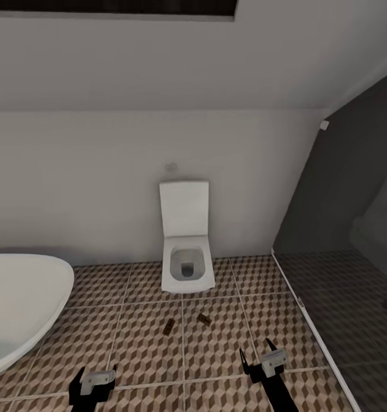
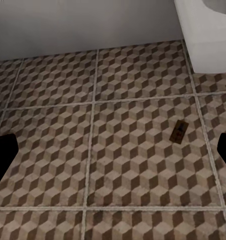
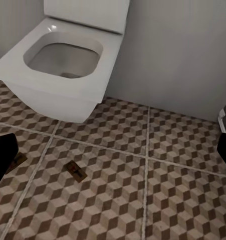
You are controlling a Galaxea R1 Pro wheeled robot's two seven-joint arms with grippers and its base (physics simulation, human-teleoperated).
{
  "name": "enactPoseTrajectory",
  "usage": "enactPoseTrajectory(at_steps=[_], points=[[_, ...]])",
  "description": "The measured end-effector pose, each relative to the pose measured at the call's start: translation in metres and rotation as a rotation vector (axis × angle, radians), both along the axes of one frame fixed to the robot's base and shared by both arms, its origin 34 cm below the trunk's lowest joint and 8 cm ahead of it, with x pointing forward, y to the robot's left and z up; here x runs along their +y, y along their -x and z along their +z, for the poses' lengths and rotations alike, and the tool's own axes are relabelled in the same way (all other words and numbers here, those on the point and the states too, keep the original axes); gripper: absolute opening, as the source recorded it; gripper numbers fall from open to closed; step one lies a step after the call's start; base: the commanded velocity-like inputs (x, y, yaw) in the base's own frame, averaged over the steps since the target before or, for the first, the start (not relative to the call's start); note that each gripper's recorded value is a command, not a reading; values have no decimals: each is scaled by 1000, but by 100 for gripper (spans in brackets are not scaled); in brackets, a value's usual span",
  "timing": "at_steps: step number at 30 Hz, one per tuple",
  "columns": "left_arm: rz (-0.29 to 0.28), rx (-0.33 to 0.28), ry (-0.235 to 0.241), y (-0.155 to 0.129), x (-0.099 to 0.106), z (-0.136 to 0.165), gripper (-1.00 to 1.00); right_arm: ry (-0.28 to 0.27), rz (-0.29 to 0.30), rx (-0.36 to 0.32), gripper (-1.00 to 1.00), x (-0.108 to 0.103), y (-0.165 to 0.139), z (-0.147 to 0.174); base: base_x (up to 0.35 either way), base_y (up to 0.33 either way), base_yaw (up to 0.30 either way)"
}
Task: Take the four mousetraps from the cabinet in the bathroom and place them on the bathroom floor. Make sure all four end up on the same floor surface, and ensure that at least two of them are either under or directly next to the same bathroom sink.
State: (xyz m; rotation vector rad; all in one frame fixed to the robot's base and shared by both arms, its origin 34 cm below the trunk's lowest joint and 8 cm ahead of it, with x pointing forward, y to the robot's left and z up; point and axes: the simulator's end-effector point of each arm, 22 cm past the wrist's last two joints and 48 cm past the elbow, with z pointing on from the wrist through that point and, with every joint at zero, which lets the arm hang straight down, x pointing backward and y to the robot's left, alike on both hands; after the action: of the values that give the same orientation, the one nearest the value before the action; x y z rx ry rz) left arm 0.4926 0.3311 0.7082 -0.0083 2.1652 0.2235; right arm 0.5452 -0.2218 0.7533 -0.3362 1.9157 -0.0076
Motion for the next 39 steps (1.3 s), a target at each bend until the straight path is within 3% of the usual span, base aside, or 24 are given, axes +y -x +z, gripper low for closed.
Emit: enactPoseTrajectory(at_steps=[39], points=[[0, -63, 0, -18, 0, 25, 100, 0, 0, -63, 100, 0, -15, 28, 0, 0, 0]])
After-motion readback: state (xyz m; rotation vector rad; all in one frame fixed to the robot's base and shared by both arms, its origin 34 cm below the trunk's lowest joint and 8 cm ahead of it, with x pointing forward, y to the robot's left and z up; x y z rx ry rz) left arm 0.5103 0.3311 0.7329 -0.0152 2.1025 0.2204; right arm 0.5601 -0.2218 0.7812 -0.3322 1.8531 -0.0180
